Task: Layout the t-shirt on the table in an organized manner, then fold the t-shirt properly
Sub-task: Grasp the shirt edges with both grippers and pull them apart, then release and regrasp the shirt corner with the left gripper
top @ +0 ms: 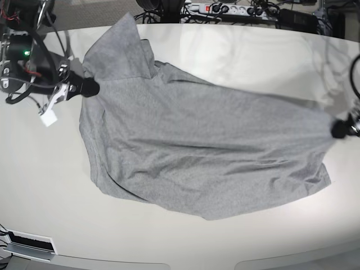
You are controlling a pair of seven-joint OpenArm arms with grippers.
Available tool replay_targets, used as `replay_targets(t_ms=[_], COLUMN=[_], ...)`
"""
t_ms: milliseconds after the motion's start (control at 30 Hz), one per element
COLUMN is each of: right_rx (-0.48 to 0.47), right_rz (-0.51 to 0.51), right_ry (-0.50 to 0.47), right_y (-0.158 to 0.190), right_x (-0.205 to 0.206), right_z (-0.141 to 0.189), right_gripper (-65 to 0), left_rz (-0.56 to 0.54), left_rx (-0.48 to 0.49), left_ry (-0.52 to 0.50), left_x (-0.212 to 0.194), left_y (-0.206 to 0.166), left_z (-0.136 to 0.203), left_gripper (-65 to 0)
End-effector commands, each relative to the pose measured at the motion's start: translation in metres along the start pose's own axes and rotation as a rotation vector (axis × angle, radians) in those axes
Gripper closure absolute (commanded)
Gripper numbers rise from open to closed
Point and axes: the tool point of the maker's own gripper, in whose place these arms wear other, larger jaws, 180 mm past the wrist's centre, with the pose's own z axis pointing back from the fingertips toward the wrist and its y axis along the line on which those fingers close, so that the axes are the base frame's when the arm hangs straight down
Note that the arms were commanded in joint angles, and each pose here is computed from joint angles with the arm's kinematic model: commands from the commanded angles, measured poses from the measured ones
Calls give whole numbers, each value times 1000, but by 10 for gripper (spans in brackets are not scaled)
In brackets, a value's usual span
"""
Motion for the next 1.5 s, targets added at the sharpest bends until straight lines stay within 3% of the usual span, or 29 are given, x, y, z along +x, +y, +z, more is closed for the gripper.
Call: replay_targets(t_ms=[0,167,400,667,833,933,1067,1167,1200,1367,1400,1467], right_rx=[-4,-60,-98,-100,-101,-101,-101,-100,-98,-99,-99,-98], right_rz=[59,202,382,391,382,379,380,380,380,380,380,380], right_ry=[-33,-54,-89,-90,-81,-79,-79,-80,-82,-81,-81,-81], right_y=[5,17,46,48,46,45,45,46,46,46,46,46], right_x=[19,44,70,70,65,64,64,64,64,64,64,64], right_z=[13,36,52,52,52,52,51,51,51,51,51,51], right_gripper=[0,0,0,0,0,0,0,0,0,0,0,0], left_rz=[-42,-85,-81,-59,-1,11,-6,-74,-87,-98,-100,-110], left_rx=[9,39,-16,-10,-80,-93,-68,-12,-12,-68,-77,-82], left_ry=[-71,-125,-81,-26,35,-12,-220,-312,-323,-302,-292,-260], left_x=[33,67,53,31,5,11,52,79,84,87,86,79], left_y=[-1,2,-4,2,-5,-6,-5,-5,-9,-30,-34,-37], left_z=[17,46,48,46,48,48,44,34,29,5,0,-8], left_gripper=[0,0,0,0,0,0,0,0,-13,-400,-438,-451])
